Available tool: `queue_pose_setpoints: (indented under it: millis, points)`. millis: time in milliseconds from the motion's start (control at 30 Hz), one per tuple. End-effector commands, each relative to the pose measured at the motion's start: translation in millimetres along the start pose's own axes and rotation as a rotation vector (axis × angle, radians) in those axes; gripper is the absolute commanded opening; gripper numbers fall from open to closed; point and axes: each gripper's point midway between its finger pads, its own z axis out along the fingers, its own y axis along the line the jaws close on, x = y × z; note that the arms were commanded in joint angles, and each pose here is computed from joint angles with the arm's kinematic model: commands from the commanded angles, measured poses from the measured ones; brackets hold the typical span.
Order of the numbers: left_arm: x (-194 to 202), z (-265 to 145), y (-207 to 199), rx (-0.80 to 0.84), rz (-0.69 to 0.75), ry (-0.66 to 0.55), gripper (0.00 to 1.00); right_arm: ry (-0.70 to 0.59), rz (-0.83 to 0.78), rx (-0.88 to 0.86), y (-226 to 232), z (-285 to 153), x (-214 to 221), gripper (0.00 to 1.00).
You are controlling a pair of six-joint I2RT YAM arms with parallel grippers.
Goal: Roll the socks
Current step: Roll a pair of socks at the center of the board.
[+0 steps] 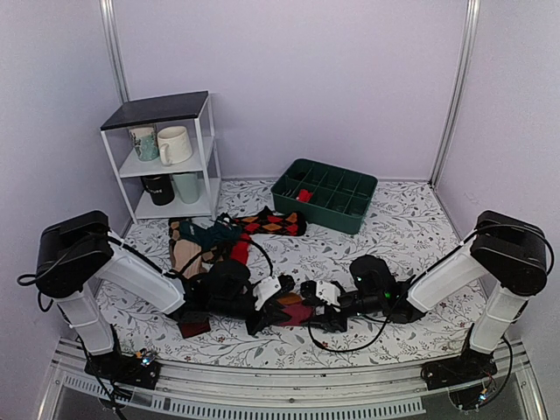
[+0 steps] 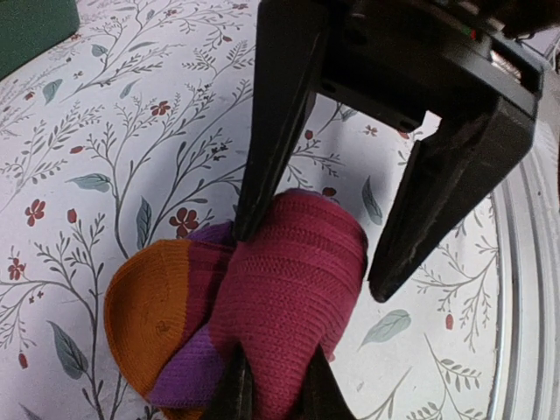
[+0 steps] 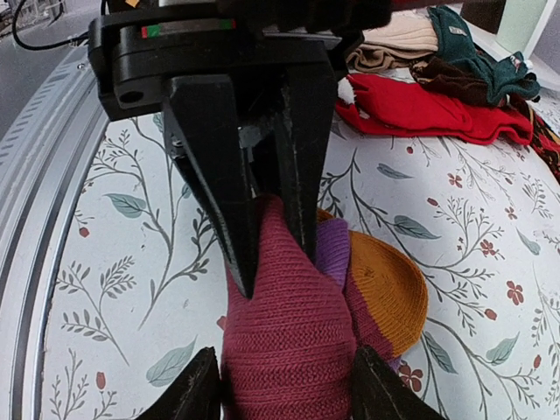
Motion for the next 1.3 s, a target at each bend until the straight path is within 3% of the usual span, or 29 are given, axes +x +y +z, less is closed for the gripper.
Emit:
queue_pose_setpoints:
  millis: [0,133,267,367,400,433,467,667,800,900,1267]
  points:
    - [99,-6,-12,0.054,-0.096,0.33,0.0,0.064,0.065,-0.02,5,12,17,0.5]
    - [99,-6,-13,0.059,-0.096,0.327,0.0,0.105,0.085,-0.008,7,15,30,0.48]
    - [97,-6,-14,0.064,-0.089,0.321,0.0,0.159,0.125,-0.016,10,17,43,0.25]
    - [88,-6,-13,0.06,-0.063,0.286,0.02,0.229,0.183,-0.033,13,21,57,0.17]
    - [80,-7,-11,0.052,-0.045,0.264,0.1,0.246,0.204,-0.044,14,23,58,0.16]
    - [74,-8,-9,0.036,-0.027,0.247,0.27,0.265,0.224,-0.059,16,24,61,0.15]
    - [66,-11,-6,0.015,-0.005,0.225,0.32,0.284,0.252,-0.074,19,24,64,0.14]
    - [12,-50,0,-0.127,0.218,0.013,0.32,0.383,0.384,-0.154,32,23,71,0.14]
    - [2,-77,-14,-0.139,0.374,-0.098,0.34,0.482,0.477,-0.228,40,23,73,0.13]
    - [3,-82,-17,-0.145,0.428,-0.121,0.41,0.541,0.549,-0.269,44,20,75,0.14]
    - [-3,-65,-9,-0.198,0.608,-0.119,0.48,0.673,0.696,-0.294,41,17,88,0.14]
